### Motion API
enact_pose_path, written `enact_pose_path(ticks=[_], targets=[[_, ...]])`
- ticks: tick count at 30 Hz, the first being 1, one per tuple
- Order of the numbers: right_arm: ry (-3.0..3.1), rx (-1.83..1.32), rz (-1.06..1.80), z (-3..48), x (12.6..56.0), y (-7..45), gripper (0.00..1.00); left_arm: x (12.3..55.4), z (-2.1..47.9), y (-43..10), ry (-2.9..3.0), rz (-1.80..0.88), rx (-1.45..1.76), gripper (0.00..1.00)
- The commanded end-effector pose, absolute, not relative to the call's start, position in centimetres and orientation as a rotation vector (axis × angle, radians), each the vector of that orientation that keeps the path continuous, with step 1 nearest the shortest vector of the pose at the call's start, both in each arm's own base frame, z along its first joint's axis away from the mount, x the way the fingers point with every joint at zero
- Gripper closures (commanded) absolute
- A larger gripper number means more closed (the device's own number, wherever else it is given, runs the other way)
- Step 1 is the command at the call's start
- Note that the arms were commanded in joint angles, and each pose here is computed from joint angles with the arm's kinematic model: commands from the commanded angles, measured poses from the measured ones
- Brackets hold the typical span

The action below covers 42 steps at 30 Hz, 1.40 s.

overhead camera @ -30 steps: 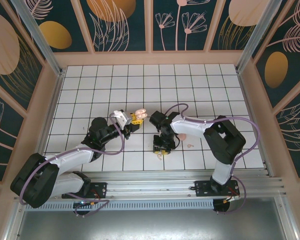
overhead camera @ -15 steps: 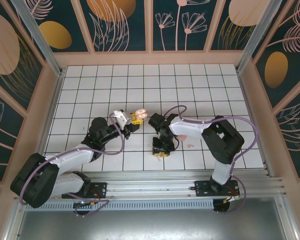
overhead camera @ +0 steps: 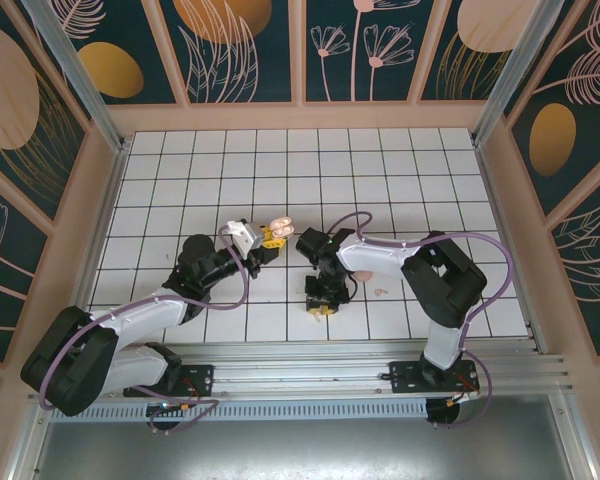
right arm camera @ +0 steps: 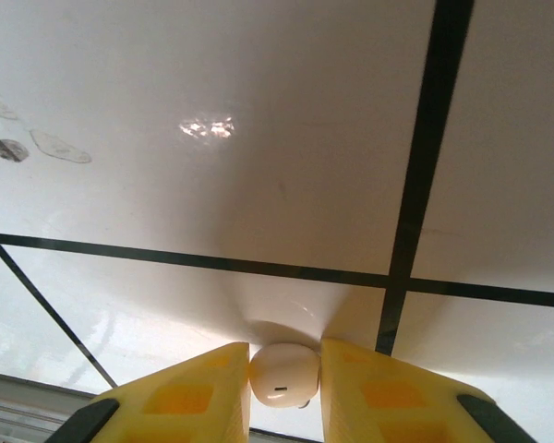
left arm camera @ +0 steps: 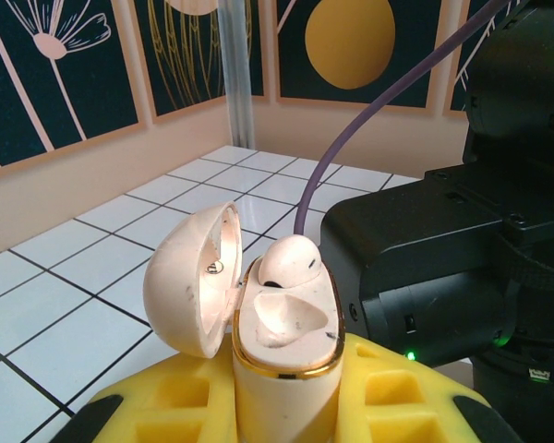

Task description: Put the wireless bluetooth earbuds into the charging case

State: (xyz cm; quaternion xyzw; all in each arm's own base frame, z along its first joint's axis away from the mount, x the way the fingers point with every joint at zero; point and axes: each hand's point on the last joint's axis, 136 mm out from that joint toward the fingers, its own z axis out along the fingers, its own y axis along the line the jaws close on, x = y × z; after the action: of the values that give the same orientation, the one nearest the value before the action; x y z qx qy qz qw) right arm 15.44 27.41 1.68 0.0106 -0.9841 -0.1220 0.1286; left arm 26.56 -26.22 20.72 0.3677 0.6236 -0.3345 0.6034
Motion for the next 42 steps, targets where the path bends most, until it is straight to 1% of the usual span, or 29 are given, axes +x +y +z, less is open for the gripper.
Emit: enact_pose_path(ticks=[1, 6, 10, 16, 20, 25, 29, 35, 42], targets=[[-2.907, -0.008, -0.297, 1.7, 15.5, 26.5, 0.76, 26.4, 21.5, -26.3, 1.413, -0.778, 0.845, 0.89], [-3.014, -0.062, -0.385, 3.4, 17.4, 27.0, 0.77, 26.4, 21.7, -26.3, 1.407, -0.783, 0.846, 0.89], [-3.150, -0.119, -0.519, 6.4, 20.2, 27.3, 0.77, 26.4, 21.7, -26.5, 1.404, -0.801, 0.845, 0.89], [-3.403, -0.148, -0.854, 13.7, 24.9, 27.6, 0.77, 26.7, 22.2, -27.1, 1.390, -0.833, 0.846, 0.89], [-3.536, -0.170, -1.121, 19.3, 27.2, 26.9, 0.77, 27.1, 22.6, -27.5, 1.379, -0.841, 0.851, 0.89], [-3.661, -0.125, -1.401, 25.6, 28.4, 26.3, 0.78, 27.3, 22.9, -28.0, 1.365, -0.857, 0.857, 0.89], [-3.638, -0.014, -1.657, 29.2, 28.4, 27.3, 0.78, 27.3, 23.2, -28.3, 1.350, -0.866, 0.867, 0.89], [-3.593, 0.106, -1.869, 32.0, 28.6, 29.3, 0.78, 27.4, 23.6, -28.4, 1.338, -0.872, 0.867, 0.89], [-3.529, 0.243, -1.939, 32.1, 28.7, 31.9, 0.78, 27.5, 24.1, -28.5, 1.331, -0.873, 0.861, 0.89]])
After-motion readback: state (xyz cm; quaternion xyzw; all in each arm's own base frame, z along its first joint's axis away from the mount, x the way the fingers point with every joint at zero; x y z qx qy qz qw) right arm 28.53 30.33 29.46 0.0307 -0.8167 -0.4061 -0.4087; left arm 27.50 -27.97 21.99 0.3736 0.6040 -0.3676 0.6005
